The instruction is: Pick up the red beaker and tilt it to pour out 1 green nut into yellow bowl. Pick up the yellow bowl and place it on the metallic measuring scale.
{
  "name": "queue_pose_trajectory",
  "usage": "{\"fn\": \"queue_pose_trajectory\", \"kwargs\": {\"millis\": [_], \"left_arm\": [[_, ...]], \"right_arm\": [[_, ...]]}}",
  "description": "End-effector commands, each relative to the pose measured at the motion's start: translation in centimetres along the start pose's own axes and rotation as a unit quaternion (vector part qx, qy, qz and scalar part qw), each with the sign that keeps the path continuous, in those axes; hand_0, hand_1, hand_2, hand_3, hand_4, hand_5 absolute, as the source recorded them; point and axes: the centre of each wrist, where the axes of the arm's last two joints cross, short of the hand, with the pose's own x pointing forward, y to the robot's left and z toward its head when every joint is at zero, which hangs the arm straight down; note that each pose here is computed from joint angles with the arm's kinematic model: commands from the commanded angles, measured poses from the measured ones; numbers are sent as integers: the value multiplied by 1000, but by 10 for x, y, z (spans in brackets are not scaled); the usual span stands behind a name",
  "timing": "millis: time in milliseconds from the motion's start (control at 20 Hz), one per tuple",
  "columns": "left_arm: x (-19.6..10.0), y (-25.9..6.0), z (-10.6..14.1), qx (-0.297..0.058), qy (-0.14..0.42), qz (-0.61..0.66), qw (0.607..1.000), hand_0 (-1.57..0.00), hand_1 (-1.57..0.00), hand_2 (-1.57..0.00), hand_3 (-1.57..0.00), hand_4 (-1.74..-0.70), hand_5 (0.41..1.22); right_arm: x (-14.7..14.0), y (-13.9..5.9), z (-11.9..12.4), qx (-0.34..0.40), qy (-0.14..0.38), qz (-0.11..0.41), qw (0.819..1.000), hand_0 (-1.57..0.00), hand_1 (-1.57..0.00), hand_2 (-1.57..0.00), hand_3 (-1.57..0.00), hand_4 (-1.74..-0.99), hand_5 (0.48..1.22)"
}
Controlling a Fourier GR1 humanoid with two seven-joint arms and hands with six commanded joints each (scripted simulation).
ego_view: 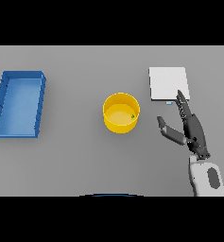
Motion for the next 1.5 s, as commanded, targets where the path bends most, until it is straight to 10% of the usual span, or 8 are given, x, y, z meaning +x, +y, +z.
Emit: {"fn": "queue_pose_trajectory", "kwargs": {"millis": [0, 700, 1150, 1300, 1450], "left_arm": [[-9, -12, -2, 0, 24, 36, 999, -1571, -1564, -1564, -1437, -1719, 1220], [-119, -173, 32, -76, 270, 259, 924, -1571, -1571, -1571, -1508, -1740, 1221], [-127, -207, 76, -53, 280, 287, 914, -1571, -1571, -1571, -1319, -1737, 1146], [-124, -215, 86, -67, 267, 289, 917, -1571, -1571, -1571, -1442, -1588, 962], [-122, -220, 94, -92, 254, 299, 915, -1571, -1571, -1571, -935, -1253, 810]], "right_arm": [[1, 2, 0, 0, 0, -1, 1000, 1, 1, 1, 1, -1298, 651], [-4, 5, 4, 14, 3, -2, 1000, 1, 1, 1, 1, -1304, 700], [-7, 4, 2, 10, 17, 7, 1000, 1, 1, 1, 1, -1335, 725], [-2, 8, 0, 10, 7, 10, 1000, 1, 1, 1, 1, -1326, 728], [-4, 6, 1, 12, 6, 10, 1000, 1, 1, 1, 1, -1327, 730]]}}
